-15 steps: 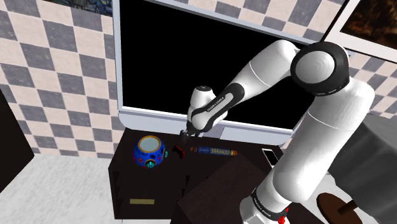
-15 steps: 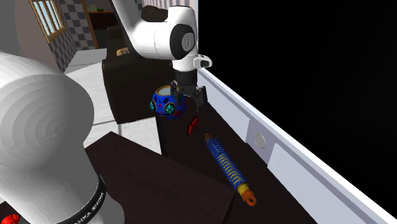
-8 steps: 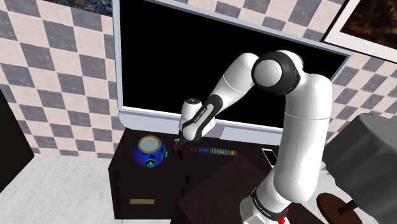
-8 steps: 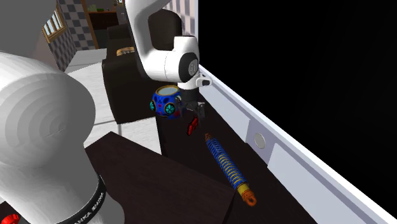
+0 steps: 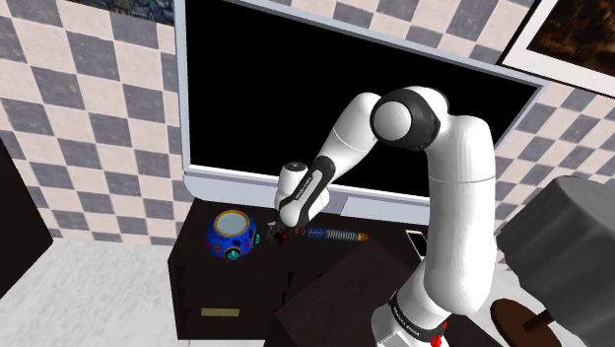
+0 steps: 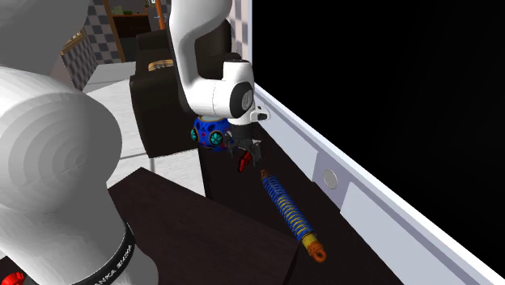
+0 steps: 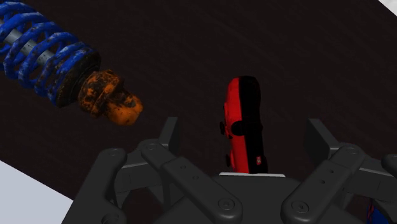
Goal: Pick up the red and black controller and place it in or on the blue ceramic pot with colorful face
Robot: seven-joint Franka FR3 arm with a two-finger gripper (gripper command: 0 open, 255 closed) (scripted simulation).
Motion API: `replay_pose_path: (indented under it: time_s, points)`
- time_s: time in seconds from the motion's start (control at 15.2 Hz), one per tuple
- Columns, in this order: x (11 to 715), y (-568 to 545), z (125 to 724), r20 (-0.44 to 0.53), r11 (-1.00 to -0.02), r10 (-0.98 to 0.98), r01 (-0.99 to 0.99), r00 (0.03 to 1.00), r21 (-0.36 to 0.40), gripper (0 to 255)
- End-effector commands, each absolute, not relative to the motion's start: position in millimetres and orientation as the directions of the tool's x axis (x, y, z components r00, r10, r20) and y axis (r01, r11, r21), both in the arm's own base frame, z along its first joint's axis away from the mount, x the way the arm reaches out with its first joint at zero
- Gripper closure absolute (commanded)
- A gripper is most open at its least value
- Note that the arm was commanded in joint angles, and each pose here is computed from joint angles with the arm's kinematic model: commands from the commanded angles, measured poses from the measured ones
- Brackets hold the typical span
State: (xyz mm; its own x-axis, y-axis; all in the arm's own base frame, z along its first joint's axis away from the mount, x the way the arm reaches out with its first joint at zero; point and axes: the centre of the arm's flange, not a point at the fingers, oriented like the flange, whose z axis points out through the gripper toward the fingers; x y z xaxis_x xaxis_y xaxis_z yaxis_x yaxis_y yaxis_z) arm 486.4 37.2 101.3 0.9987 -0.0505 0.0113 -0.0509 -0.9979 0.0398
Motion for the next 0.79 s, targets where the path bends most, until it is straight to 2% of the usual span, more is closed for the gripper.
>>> replay_pose_path:
  time_s: [0.0,0.33,0.4,0.73]
  points:
    - [486.5,36.9,99.2,0.012,-0.998,-0.051,-0.051,0.999,0.040,0]
    - [486.5,36.9,99.2,0.012,-0.998,-0.051,-0.051,0.999,0.040,0]
    - [486.5,36.9,99.2,0.012,-0.998,-0.051,-0.051,0.999,0.040,255]
    - [486.5,36.9,99.2,0.012,-0.998,-0.051,-0.051,0.999,0.040,255]
